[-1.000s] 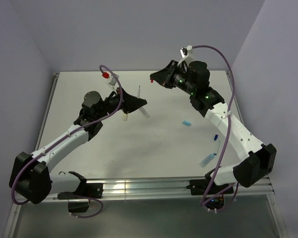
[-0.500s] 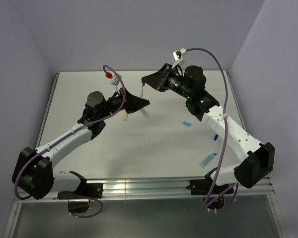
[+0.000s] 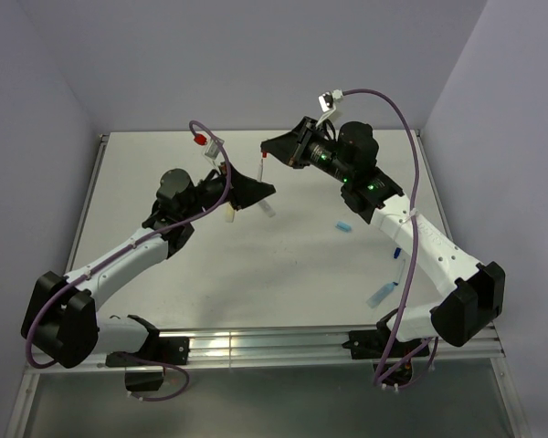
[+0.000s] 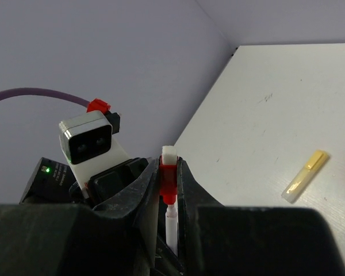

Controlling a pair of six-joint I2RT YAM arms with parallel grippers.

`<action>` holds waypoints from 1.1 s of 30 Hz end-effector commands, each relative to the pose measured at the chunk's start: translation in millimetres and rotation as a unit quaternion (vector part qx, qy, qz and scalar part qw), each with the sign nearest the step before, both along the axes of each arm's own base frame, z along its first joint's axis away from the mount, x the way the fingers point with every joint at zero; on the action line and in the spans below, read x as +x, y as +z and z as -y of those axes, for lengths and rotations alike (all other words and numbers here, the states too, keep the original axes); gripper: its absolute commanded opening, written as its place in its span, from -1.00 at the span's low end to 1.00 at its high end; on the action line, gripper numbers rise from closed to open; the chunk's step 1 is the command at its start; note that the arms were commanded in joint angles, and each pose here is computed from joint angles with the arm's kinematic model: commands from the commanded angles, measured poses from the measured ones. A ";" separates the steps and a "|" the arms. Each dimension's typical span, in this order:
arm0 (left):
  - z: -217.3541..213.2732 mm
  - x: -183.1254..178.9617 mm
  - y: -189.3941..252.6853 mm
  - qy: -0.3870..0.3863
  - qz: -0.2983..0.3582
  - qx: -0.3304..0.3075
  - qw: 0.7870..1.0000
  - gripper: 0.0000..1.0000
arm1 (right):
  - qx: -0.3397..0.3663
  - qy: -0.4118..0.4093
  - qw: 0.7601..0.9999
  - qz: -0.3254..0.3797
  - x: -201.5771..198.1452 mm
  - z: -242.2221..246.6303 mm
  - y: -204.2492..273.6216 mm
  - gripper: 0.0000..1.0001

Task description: Insert the pens into the pen caps

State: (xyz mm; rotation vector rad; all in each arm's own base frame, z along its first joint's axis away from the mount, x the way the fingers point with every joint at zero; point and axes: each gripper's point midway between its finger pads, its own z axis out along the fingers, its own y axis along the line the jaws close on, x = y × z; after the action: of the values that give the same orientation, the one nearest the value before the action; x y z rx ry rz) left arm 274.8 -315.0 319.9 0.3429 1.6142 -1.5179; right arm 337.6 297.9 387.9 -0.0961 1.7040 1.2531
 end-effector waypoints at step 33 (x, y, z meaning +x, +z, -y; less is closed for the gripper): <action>-3.1 -7.3 18.1 0.002 0.048 -0.012 0.999 -0.99 | 0.001 0.009 1.000 0.021 -9.1 -10.1 10.4 -1.00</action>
State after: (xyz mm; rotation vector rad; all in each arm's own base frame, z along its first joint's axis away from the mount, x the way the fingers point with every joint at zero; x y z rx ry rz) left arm 274.7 -315.1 318.5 0.3545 1.6097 -1.5057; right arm 333.2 305.5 381.5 -0.1074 1.7267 1.2483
